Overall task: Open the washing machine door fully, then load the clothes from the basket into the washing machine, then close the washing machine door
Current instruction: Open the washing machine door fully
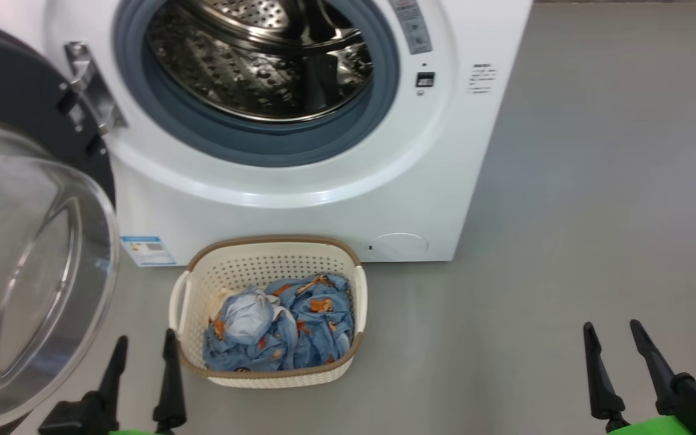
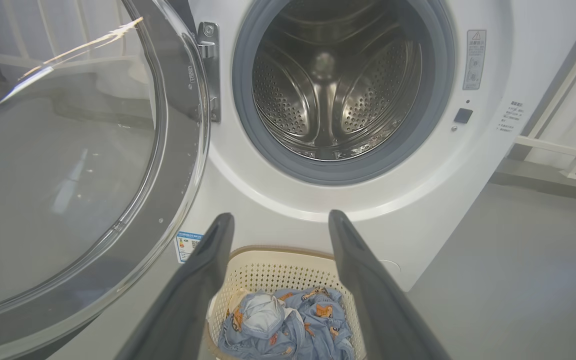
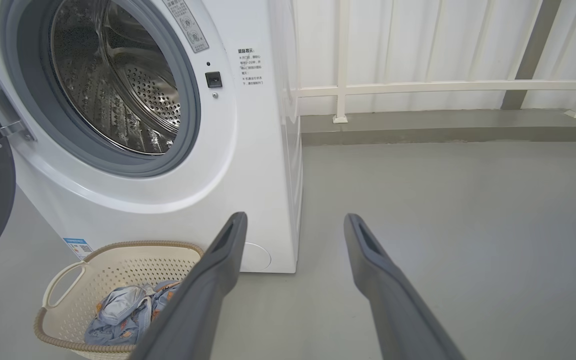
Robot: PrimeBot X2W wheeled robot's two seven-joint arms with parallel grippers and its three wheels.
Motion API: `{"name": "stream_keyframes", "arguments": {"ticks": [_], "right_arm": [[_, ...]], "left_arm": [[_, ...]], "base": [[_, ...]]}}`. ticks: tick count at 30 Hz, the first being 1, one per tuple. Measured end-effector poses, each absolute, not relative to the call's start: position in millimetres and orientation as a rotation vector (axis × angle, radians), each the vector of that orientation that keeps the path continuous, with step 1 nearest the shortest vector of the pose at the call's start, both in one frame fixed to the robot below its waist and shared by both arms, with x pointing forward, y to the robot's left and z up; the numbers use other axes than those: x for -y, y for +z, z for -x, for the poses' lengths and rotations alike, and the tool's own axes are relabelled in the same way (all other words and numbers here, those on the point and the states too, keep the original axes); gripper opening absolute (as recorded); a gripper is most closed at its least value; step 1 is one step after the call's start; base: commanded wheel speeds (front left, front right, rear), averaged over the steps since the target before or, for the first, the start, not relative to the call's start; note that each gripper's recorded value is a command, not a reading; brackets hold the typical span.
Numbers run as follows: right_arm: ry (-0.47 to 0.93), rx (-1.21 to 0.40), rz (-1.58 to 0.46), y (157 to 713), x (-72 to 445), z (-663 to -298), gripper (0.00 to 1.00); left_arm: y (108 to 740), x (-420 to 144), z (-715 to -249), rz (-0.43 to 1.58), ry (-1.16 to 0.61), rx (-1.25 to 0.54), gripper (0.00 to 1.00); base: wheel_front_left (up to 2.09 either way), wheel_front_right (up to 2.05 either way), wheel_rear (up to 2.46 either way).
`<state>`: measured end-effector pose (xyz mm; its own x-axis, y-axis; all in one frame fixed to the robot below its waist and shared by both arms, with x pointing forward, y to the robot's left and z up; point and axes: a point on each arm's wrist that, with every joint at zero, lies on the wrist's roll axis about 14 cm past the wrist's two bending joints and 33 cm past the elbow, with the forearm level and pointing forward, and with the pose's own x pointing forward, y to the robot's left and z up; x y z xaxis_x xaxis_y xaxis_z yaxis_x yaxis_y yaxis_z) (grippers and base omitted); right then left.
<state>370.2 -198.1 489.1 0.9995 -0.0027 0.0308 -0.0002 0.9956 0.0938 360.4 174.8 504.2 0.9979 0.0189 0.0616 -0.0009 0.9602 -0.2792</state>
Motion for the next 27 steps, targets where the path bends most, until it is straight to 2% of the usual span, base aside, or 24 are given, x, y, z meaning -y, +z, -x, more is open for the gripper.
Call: {"name": "stream_keyframes", "arguments": {"ticks": [12,27], "right_arm": [[-0.064,0.071,-0.089,502,218,-349,1.00],[-0.106,0.116,-0.088,516,231,-330,1.00]], "left_arm": [[475,-185,-352,0.225,0.040,-0.017,1.00],[488,-193,-348,0.250,0.061,0.025,1.00]], "base": [[0.00,0.00,0.00],[0.00,0.00,0.00]]}}
